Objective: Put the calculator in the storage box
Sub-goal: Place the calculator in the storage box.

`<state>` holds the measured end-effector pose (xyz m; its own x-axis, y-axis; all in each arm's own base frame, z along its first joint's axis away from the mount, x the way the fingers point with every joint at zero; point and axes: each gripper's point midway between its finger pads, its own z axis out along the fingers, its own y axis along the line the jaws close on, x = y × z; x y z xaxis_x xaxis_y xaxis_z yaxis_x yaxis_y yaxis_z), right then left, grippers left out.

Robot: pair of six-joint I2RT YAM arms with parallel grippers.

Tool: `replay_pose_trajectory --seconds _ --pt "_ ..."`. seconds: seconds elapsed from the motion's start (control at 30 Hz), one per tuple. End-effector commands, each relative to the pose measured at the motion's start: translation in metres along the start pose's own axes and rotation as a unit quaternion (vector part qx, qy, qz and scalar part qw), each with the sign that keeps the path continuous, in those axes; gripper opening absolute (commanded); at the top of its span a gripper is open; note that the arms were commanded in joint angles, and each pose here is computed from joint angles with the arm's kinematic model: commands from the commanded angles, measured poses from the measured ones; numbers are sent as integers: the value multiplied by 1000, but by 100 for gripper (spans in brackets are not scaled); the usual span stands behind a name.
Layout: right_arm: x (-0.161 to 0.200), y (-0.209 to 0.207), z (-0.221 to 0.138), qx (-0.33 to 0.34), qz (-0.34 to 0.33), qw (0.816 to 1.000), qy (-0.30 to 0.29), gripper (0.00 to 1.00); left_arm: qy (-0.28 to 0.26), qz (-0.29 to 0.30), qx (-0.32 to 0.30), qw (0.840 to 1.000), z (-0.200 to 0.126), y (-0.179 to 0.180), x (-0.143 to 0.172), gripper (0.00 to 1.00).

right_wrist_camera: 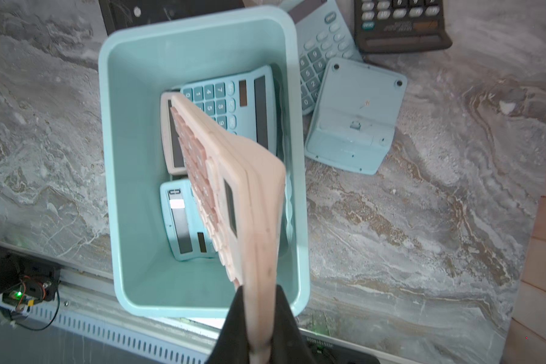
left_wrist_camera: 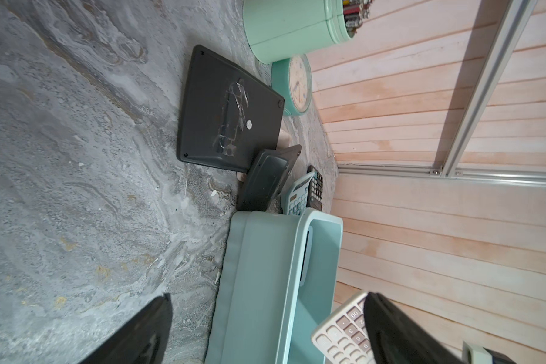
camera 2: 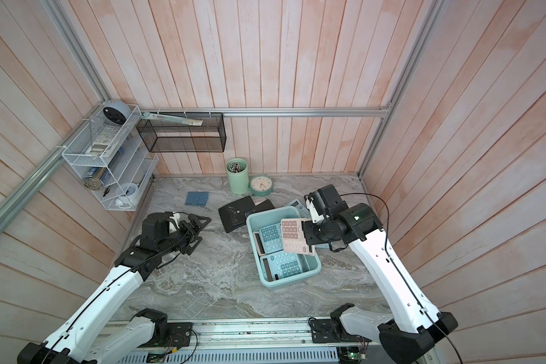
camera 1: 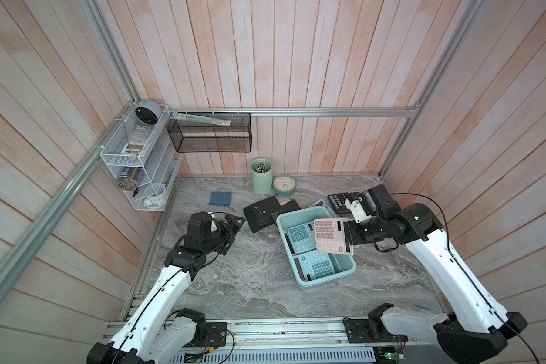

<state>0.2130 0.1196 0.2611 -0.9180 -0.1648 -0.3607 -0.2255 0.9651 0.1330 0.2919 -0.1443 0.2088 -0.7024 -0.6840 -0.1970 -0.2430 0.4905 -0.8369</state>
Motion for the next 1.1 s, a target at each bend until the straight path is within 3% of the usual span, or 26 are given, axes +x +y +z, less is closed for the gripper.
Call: replay_pose_trajectory --seconds 0.0,0.4,0.63,0.73,0.93,1.07 --pt "31 2 2 -15 -9 996 92 0 -8 34 -6 999 9 5 2 100" --pt "40 35 60 -94 -17 967 238 0 13 40 -17 999 26 15 15 100" --pt "57 29 89 -64 -24 952 299 0 11 39 -27 999 28 20 15 100" --pt "57 21 90 -42 -26 954 297 5 15 40 -31 999 30 22 16 100" --pt "52 5 93 6 -35 956 292 28 18 40 -35 998 34 23 16 100" --pt "46 -2 89 29 -39 959 280 37 18 42 -37 998 34 21 15 100"
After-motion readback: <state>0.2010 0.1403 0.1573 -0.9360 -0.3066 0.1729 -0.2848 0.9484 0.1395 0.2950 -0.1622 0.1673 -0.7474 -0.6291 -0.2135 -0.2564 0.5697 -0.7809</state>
